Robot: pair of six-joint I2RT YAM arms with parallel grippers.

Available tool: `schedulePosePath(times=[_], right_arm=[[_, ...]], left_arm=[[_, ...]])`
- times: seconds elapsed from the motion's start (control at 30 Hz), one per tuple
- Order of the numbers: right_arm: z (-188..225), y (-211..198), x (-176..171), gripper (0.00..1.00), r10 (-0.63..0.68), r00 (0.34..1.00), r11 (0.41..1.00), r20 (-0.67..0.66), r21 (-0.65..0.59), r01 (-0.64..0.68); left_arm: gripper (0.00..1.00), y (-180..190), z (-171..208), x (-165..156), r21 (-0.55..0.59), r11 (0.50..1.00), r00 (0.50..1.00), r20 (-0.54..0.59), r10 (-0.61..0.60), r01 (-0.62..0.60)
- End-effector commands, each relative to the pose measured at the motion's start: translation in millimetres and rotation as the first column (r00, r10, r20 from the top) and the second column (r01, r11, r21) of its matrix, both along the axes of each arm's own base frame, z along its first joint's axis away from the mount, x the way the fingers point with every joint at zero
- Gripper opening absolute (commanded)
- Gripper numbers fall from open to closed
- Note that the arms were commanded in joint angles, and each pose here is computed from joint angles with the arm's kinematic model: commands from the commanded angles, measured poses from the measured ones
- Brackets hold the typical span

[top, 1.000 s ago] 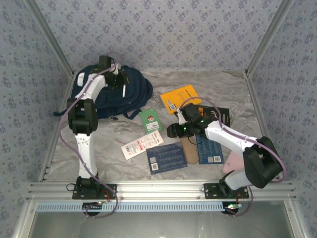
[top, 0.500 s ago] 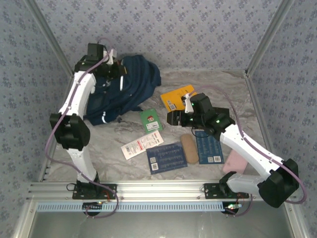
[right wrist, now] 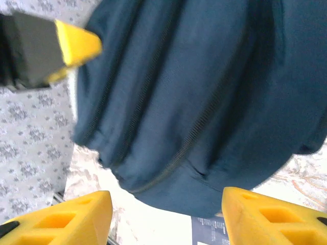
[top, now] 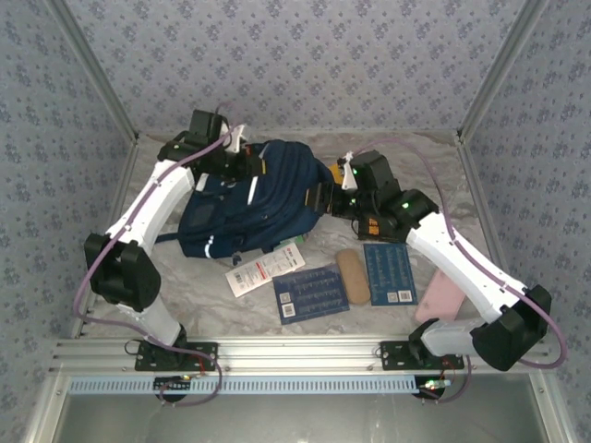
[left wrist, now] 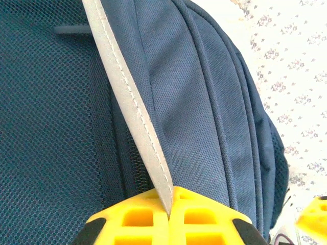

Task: Pack books, pencil case, and school supplies into a backpack

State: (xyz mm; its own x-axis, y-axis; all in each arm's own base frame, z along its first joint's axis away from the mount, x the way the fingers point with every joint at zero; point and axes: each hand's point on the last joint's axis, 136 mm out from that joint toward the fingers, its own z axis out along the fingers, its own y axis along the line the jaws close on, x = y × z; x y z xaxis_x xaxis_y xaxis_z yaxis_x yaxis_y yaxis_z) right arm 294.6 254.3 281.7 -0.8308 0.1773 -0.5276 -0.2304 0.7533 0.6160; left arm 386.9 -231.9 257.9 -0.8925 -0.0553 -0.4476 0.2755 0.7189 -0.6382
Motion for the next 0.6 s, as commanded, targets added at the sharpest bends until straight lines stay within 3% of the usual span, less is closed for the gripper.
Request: schedulePosePath(times=[0.0,0.27,0.57], right_arm=[[-1,-16,-3,0.59,-0.073,0.996,0.996,-0.056,-0.065,0.069],[2,10,17,0.58,-0.046,0.996,0.998,-0.081,-0.052,0.041],[-33,37,45,0.49,-0.052,0.988,0.998,-0.143,-0.053,0.045]], left_arm=[[0.0,-16,42,-6,-0.078,0.995,0.988,0.146,-0.045,0.057],[0.0,-30,35,-13,-0.077,0.991,0.985,0.145,-0.096,0.108],[0.0,-35,34,-17,-0.098,0.987,0.984,0.138,-0.113,0.127]])
